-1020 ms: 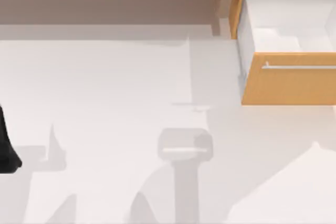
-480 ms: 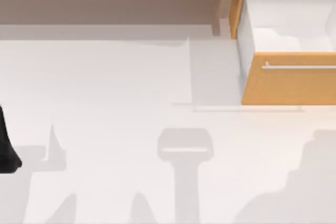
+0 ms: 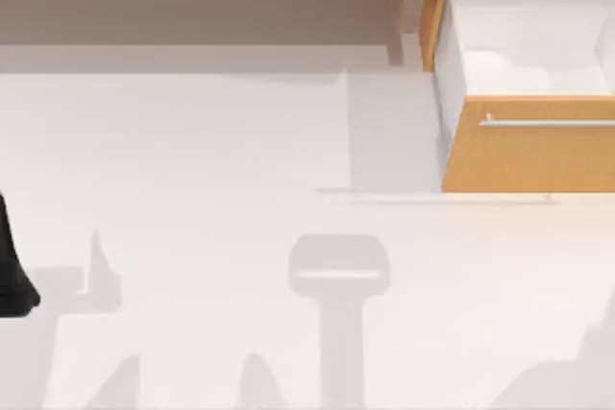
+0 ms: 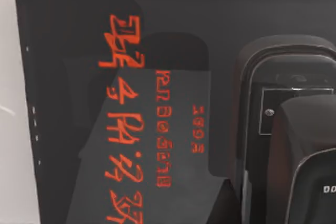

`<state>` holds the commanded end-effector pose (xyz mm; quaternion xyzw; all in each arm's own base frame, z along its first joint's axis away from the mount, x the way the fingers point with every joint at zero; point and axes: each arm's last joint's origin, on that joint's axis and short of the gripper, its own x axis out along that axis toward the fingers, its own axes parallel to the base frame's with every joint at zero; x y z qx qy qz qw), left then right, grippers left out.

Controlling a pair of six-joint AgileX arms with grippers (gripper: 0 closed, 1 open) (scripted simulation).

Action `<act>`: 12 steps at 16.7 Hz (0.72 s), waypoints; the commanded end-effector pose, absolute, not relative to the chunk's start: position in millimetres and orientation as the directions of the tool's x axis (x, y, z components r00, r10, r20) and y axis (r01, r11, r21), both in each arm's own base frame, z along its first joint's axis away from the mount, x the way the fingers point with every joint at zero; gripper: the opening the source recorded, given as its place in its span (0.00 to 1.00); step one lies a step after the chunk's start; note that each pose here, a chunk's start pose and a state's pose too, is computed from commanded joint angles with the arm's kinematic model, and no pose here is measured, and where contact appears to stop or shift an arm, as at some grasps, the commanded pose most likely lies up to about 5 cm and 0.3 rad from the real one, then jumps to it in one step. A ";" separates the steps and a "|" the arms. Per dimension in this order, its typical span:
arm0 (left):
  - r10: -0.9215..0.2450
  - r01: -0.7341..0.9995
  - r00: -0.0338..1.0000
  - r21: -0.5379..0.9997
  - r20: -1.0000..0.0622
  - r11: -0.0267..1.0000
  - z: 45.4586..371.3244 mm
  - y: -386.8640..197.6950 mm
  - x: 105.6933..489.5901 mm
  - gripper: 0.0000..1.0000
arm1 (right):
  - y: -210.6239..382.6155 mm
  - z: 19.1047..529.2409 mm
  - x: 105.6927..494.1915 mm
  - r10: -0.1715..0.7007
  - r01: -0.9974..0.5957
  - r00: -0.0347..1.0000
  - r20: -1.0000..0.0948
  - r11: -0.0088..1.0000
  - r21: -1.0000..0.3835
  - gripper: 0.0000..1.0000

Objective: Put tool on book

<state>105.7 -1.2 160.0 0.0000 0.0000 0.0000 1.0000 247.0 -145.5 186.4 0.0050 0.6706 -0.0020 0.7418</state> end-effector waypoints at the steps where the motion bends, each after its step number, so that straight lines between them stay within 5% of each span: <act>1: 0.000 0.000 1.000 0.000 0.000 1.000 160.0 -1.2 105.7 1.00 | -145.5 186.4 247.0 0.004 0.010 0.100 -0.995 1.000 0.005 0.00; 12: 0.000 0.000 1.000 0.000 0.000 1.000 160.0 -1.2 105.7 1.00 | -145.2 156.4 249.3 0.004 0.010 0.100 -0.995 1.000 0.005 0.00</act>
